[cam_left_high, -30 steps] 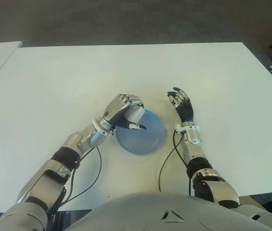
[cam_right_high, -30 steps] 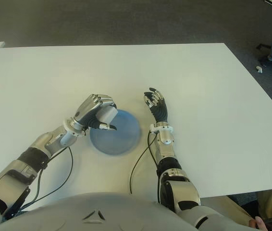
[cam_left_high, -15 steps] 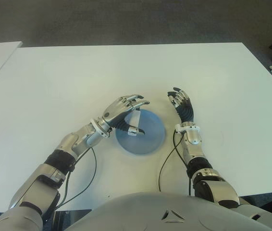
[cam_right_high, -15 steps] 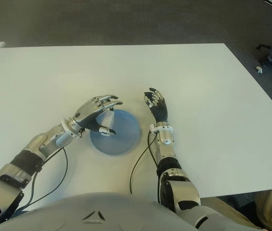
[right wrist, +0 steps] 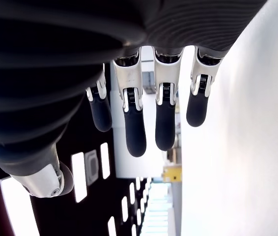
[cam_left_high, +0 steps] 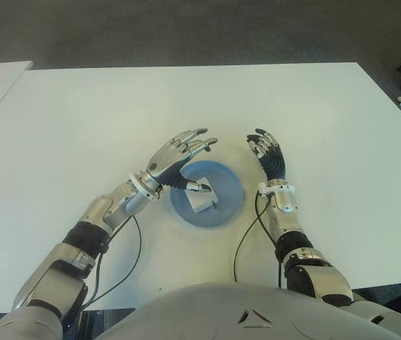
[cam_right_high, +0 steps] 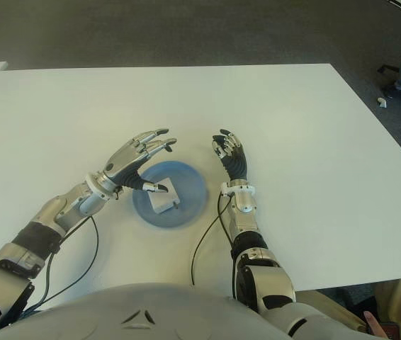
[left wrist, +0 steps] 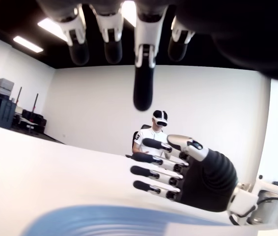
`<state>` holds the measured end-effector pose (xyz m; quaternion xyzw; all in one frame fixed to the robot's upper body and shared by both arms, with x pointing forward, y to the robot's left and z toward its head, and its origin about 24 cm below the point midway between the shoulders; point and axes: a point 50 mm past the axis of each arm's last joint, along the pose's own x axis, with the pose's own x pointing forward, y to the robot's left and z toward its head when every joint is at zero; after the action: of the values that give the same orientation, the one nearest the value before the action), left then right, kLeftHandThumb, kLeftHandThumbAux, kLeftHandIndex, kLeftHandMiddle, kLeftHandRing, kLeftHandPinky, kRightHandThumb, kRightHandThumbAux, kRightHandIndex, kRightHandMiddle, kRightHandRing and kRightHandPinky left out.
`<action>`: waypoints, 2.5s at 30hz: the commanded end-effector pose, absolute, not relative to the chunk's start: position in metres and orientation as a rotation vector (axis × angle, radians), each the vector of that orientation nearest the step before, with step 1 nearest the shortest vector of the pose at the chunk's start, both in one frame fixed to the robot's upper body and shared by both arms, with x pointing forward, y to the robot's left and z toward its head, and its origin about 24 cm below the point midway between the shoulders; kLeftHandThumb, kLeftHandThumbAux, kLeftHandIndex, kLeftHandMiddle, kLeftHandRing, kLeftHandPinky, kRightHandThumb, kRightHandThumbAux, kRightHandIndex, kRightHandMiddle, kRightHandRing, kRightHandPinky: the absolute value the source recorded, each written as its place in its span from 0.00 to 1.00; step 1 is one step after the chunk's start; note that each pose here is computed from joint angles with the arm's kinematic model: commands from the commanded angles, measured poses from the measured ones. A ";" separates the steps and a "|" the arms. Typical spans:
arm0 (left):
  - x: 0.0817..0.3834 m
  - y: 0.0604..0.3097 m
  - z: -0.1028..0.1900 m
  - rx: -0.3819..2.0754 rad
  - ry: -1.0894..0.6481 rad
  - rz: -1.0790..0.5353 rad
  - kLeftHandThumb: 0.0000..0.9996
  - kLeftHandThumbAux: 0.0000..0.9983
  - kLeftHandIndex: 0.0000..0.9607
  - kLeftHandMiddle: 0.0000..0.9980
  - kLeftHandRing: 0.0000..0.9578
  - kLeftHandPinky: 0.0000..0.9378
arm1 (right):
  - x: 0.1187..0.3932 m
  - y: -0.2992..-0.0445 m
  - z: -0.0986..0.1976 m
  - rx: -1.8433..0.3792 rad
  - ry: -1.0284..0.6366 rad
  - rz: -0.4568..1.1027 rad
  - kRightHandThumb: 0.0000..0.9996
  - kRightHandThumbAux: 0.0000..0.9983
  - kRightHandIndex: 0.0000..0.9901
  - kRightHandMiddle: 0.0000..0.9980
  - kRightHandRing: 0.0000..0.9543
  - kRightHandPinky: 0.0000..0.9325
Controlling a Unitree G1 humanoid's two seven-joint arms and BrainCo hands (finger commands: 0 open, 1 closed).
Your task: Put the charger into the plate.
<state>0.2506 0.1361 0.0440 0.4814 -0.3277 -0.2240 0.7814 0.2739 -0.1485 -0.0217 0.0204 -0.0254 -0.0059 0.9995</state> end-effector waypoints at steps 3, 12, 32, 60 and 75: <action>0.248 0.141 0.038 1.094 -0.693 -0.449 0.15 0.22 0.00 0.00 0.00 0.00 | 0.190 -0.154 -0.103 0.128 0.362 -0.098 0.00 0.62 0.21 0.35 0.31 0.23; 0.249 0.146 0.038 1.092 -0.702 -0.412 0.14 0.25 0.00 0.00 0.00 0.00 | 0.189 -0.154 -0.104 0.150 0.370 -0.104 0.00 0.62 0.22 0.36 0.31 0.23; 0.280 0.183 0.023 0.172 -0.283 -0.054 0.07 0.49 0.01 0.02 0.00 0.00 | 0.188 -0.154 -0.106 0.143 0.378 -0.099 0.00 0.62 0.22 0.37 0.32 0.24; 0.230 0.202 -0.054 -0.282 0.005 0.038 0.07 0.47 0.00 0.00 0.00 0.00 | 0.185 -0.159 -0.105 0.084 0.371 -0.103 0.00 0.65 0.25 0.37 0.32 0.27; 0.197 0.208 -0.089 -0.186 0.236 0.071 0.02 0.44 0.00 0.00 0.00 0.00 | 0.184 -0.158 -0.108 0.106 0.395 -0.114 0.00 0.62 0.16 0.25 0.21 0.17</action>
<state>0.2550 0.2018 -0.0346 -0.0984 -0.0243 -0.0073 0.9948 0.2759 -0.1488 -0.0213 0.0230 -0.0257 -0.0055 0.9994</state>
